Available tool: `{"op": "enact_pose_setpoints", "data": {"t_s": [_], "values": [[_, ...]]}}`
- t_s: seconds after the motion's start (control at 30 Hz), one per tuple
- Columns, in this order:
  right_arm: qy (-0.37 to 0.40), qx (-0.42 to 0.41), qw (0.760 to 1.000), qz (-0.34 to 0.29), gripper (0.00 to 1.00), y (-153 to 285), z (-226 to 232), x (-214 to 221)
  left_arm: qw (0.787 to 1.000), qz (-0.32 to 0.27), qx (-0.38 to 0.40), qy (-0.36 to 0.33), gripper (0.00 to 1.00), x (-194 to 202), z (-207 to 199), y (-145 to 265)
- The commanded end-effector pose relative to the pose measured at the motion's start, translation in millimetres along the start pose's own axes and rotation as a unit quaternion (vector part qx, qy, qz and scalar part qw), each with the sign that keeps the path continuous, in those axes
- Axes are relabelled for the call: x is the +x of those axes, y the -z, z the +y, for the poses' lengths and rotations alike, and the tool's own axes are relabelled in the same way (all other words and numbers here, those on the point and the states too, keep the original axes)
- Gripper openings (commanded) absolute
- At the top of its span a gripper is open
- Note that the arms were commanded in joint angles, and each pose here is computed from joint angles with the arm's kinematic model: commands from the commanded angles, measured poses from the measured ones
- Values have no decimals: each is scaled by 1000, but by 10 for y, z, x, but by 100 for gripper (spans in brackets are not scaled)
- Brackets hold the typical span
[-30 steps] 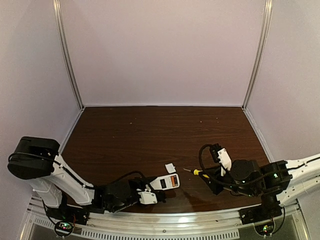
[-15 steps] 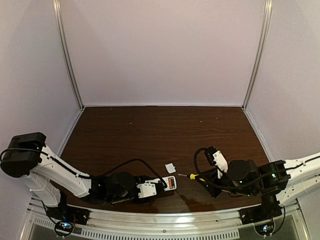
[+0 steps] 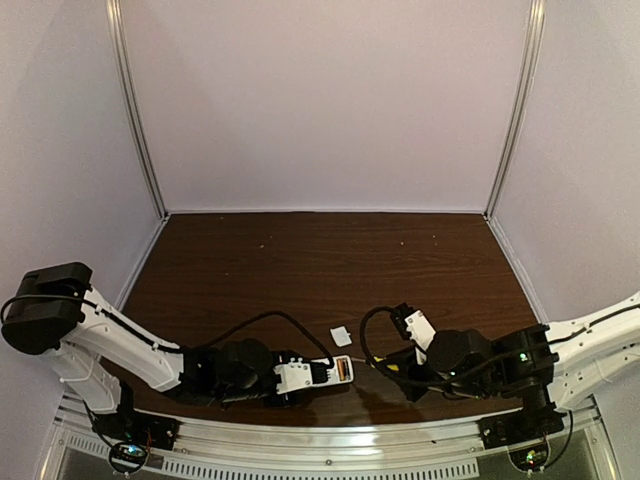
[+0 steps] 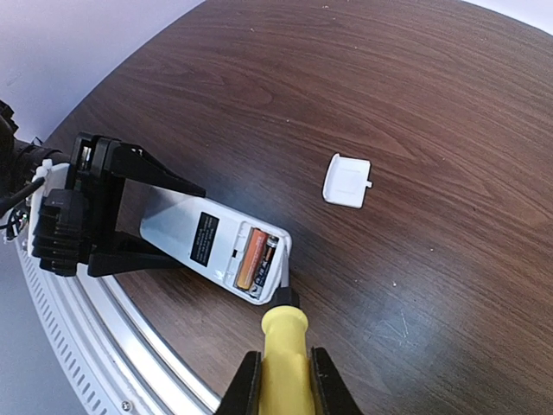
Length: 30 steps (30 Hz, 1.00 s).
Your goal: Unload the batteries from the remote control
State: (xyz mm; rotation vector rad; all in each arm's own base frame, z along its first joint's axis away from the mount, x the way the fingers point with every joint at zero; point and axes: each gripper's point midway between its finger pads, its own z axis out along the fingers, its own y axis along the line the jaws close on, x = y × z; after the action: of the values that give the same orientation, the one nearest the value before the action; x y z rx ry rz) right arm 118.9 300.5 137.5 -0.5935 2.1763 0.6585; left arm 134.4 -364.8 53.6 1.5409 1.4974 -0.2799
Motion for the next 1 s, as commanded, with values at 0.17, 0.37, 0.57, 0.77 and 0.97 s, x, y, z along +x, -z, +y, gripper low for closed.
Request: {"op": "enact_pose_setpoints", "data": {"t_s": [0.17,0.37,0.57,0.77,0.97], "values": [[-20,-14,1000,-5,0,-34,89,-24,1000,-14,-19,15,0,-125,101,-63],[-19,-13,1000,4,0,-96,108,36,1000,-12,-19,16,0,-120,100,-66],[-16,1,1000,11,0,-142,71,86,999,-8,-28,18,0,-107,133,-63],[-16,8,1000,13,0,-153,57,94,999,-8,-27,18,0,-108,131,-62],[-11,9,1000,24,0,-208,87,129,999,-6,-26,20,0,-109,131,-68]]}}
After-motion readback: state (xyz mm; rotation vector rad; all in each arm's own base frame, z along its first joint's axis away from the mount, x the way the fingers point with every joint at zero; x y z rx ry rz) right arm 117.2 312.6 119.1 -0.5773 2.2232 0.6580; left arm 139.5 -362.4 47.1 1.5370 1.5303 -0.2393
